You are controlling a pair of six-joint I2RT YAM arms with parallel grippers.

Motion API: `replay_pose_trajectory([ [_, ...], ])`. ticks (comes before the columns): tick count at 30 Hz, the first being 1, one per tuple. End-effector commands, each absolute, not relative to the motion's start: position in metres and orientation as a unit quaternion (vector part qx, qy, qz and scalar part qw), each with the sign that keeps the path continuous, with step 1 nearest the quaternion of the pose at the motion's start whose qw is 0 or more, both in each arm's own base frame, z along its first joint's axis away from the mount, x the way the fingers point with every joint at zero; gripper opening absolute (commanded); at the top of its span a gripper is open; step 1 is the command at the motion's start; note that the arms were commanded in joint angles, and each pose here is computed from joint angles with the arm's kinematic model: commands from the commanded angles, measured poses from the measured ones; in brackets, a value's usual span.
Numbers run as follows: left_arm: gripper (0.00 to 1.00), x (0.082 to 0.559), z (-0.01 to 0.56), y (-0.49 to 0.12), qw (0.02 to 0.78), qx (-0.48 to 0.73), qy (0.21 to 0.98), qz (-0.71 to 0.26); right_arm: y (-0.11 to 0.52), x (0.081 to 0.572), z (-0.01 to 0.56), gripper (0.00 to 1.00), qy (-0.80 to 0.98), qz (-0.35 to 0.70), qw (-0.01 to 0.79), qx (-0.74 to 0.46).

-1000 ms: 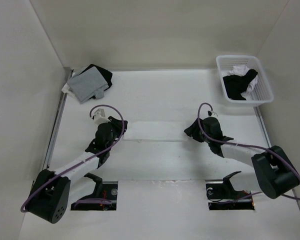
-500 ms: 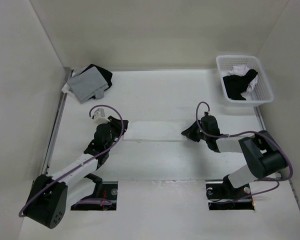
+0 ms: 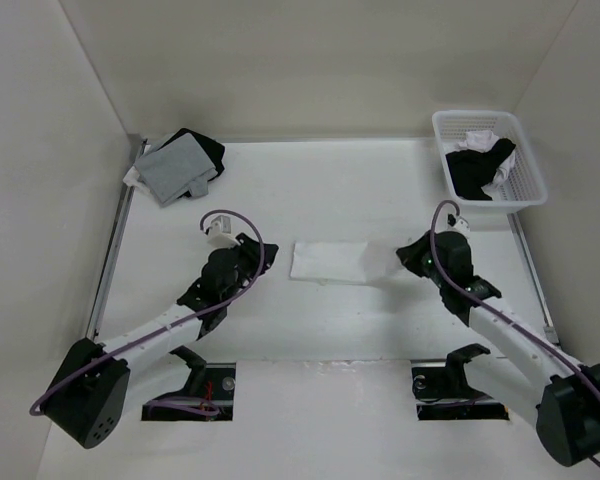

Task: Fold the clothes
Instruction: Fold the tank top

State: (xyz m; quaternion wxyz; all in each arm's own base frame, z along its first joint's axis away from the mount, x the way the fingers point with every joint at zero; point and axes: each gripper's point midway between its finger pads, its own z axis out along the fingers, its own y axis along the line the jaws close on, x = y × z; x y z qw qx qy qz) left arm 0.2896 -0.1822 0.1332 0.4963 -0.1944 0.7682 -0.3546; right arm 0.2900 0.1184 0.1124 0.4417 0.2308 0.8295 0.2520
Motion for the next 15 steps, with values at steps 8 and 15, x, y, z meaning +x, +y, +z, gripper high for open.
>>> replay_pose_trajectory([
  [8, 0.23, 0.291, 0.175, -0.204, 0.52, -0.175, 0.734, -0.4, 0.169, 0.3, 0.156, 0.05, 0.873, 0.137, 0.457, 0.103],
  [15, 0.23, 0.284, 0.177, -0.191, 0.526, -0.181, 0.727, -0.403, 0.252, 0.304, 0.152, 0.06, 0.901, 0.123, 0.416, 0.022],
])
